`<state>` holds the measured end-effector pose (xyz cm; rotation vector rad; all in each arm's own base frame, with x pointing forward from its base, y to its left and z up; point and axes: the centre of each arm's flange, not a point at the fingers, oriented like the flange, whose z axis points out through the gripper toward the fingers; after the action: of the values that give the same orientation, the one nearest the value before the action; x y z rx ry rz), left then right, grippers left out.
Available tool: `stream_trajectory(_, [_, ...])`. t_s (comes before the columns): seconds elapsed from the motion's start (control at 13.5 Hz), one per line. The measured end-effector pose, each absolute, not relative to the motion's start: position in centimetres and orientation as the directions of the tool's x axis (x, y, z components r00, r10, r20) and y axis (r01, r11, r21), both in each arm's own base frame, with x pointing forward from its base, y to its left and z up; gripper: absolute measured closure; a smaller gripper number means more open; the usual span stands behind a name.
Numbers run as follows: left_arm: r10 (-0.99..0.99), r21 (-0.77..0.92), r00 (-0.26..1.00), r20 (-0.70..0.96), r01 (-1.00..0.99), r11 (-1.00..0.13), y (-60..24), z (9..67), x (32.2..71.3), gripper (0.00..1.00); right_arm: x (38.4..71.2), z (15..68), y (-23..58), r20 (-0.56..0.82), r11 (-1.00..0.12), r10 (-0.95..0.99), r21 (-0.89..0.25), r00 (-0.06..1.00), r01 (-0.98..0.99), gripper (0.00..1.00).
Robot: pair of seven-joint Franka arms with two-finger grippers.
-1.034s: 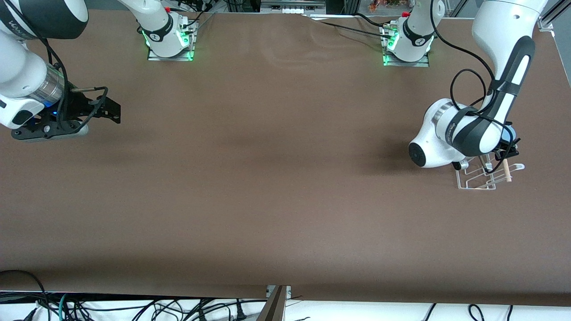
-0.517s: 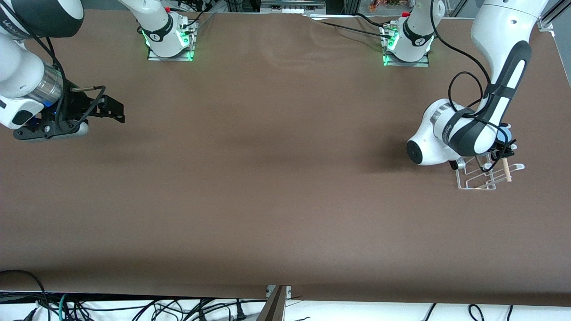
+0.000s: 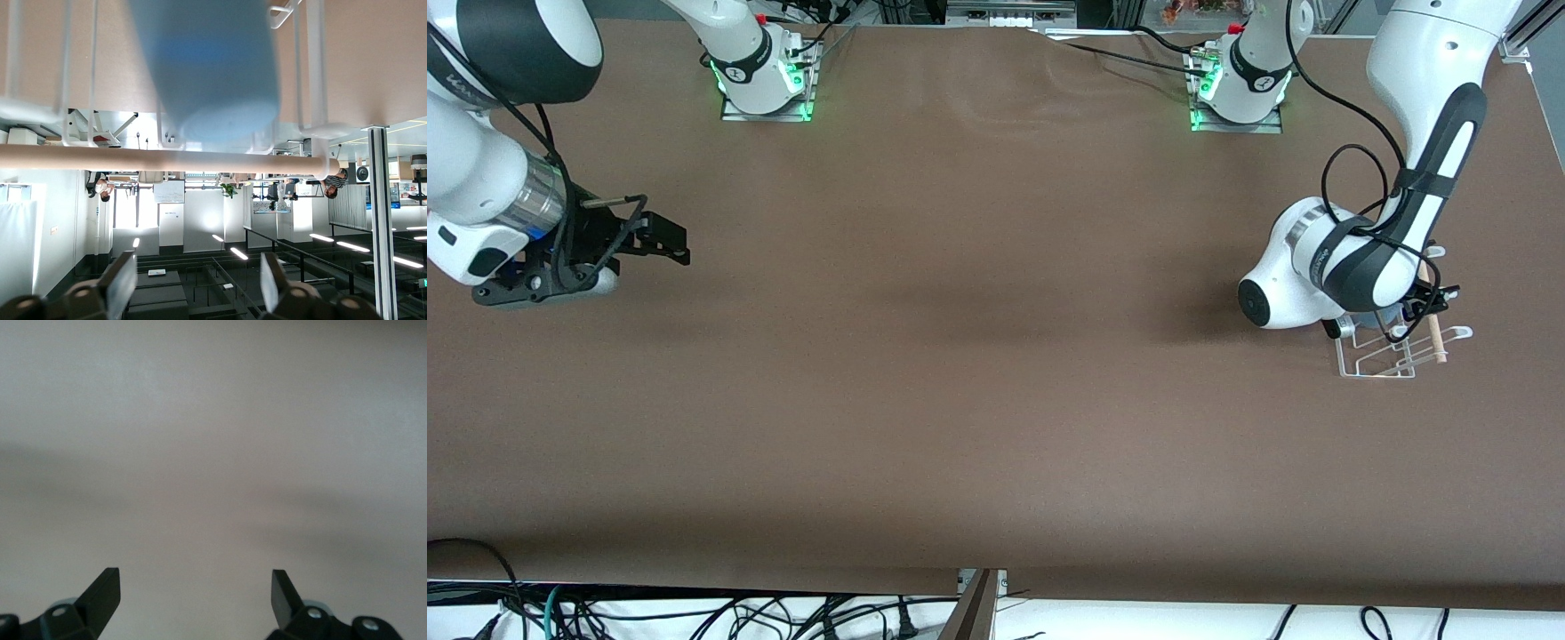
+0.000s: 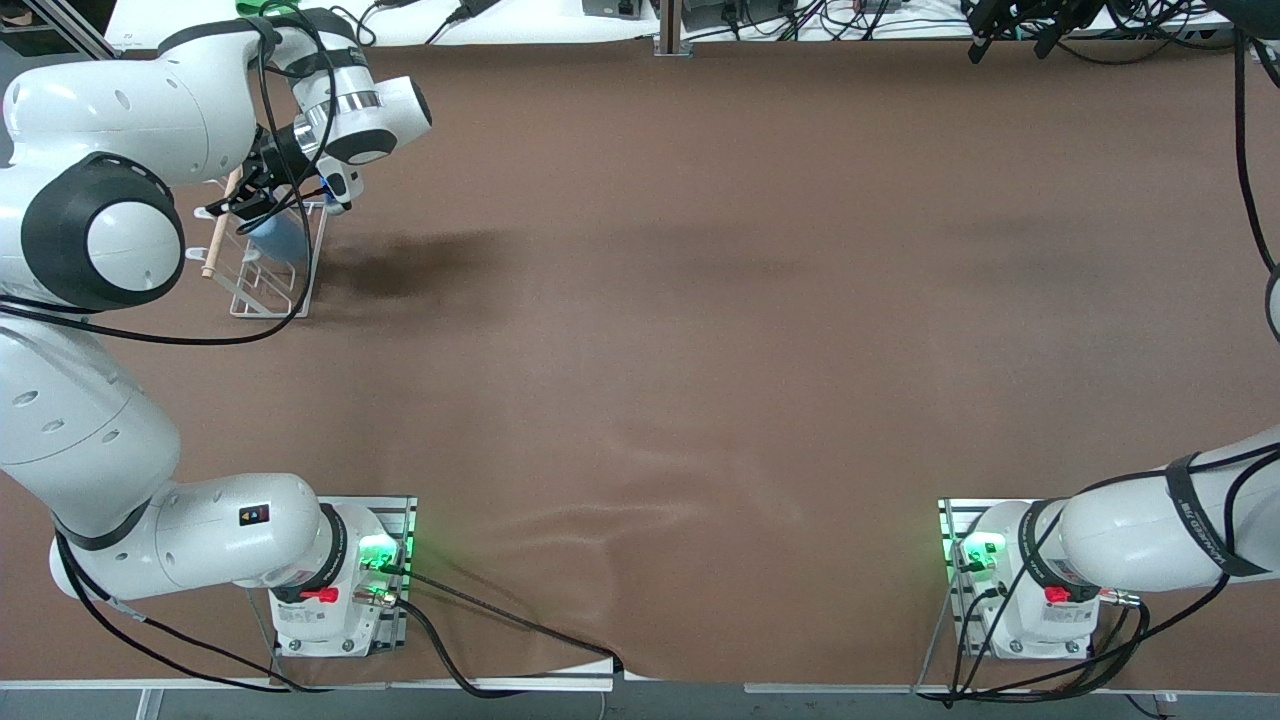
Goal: Transfer cup to left arm and place on rack
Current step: 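Move the cup with the left gripper above the wire rack, then lower the cup onto a rack hook with the left gripper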
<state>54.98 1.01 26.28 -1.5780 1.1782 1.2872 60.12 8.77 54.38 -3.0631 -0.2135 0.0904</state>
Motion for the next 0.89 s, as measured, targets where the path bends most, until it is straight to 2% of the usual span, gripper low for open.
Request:
stream_trajectory(0.07, [-0.184, -0.014, 0.067, -0.981, -0.961, -0.278, 1.0, 26.4, 55.1, 0.0, 60.3, 54.2, 8.8, -0.048, -0.988, 0.14, -0.073, 0.989, 0.136, 0.0])
stream_trajectory(0.37, [-0.201, -0.025, 0.09, -0.976, -0.952, -0.304, 1.1, 27.0, 55.4, 0.0, 60.7, 54.4, 8.8, -0.025, -0.988, 0.138, -0.073, 0.99, 0.136, 0.0])
stream_trajectory(0.66, [-0.304, -0.036, 0.189, -0.934, -0.895, -0.445, 1.2, 29.8, 56.5, 0.0, 60.7, 54.5, 8.8, -0.023, -0.988, 0.138, -0.073, 0.99, 0.136, 0.0])
stream_trajectory(0.89, [-0.373, -0.076, 0.337, -0.865, -0.821, -0.566, 0.0, 34.4, 58.0, 0.0, 60.7, 54.5, 8.8, -0.023, -0.988, 0.138, -0.073, 0.99, 0.136, 0.0])
